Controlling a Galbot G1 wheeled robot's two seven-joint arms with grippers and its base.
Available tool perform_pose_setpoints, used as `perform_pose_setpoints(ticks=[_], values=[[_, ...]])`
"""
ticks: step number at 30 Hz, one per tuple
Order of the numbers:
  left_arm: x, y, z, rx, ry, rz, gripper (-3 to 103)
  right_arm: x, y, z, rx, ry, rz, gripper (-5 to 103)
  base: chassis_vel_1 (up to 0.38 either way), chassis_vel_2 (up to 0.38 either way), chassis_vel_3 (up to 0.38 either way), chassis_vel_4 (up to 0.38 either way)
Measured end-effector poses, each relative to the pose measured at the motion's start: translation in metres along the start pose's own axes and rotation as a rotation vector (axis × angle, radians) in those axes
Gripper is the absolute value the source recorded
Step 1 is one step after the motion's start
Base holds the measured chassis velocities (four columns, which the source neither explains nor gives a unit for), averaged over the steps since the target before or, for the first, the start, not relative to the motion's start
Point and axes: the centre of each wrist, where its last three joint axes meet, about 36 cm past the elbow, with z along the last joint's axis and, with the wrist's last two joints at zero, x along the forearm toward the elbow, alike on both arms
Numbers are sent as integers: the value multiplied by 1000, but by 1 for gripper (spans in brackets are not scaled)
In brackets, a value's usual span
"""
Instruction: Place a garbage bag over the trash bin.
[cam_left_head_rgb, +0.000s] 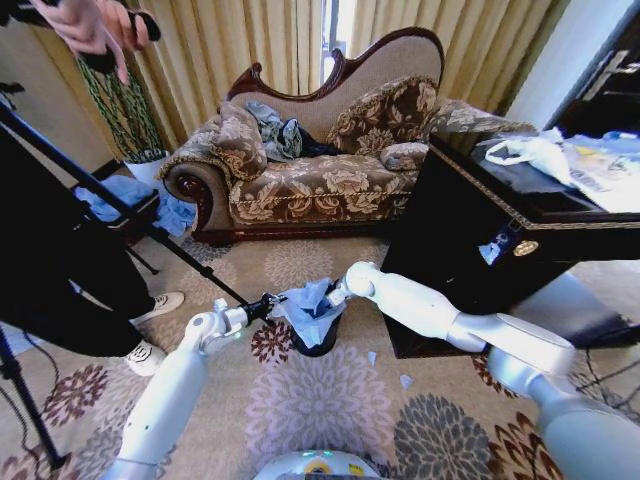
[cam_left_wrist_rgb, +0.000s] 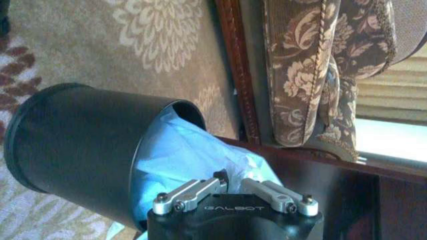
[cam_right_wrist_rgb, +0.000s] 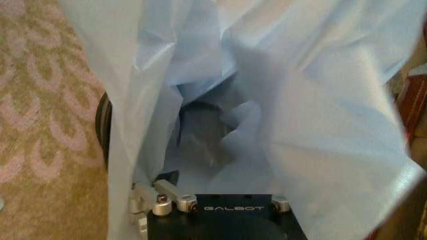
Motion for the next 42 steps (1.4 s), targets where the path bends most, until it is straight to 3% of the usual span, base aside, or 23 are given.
perform_pose_setpoints(ticks=[9,25,42], values=[[-1,-1,2,-45,-2,-17,0,6,4,13,-9,26,4,100,0,0,0,0],[1,4,25,-182,25,-64,0,10,42,27,-70,42,10,100,0,0,0,0],[-5,1,35,-226,45,-68,0,22,31,31,-53,48,18,100,0,0,0,0]])
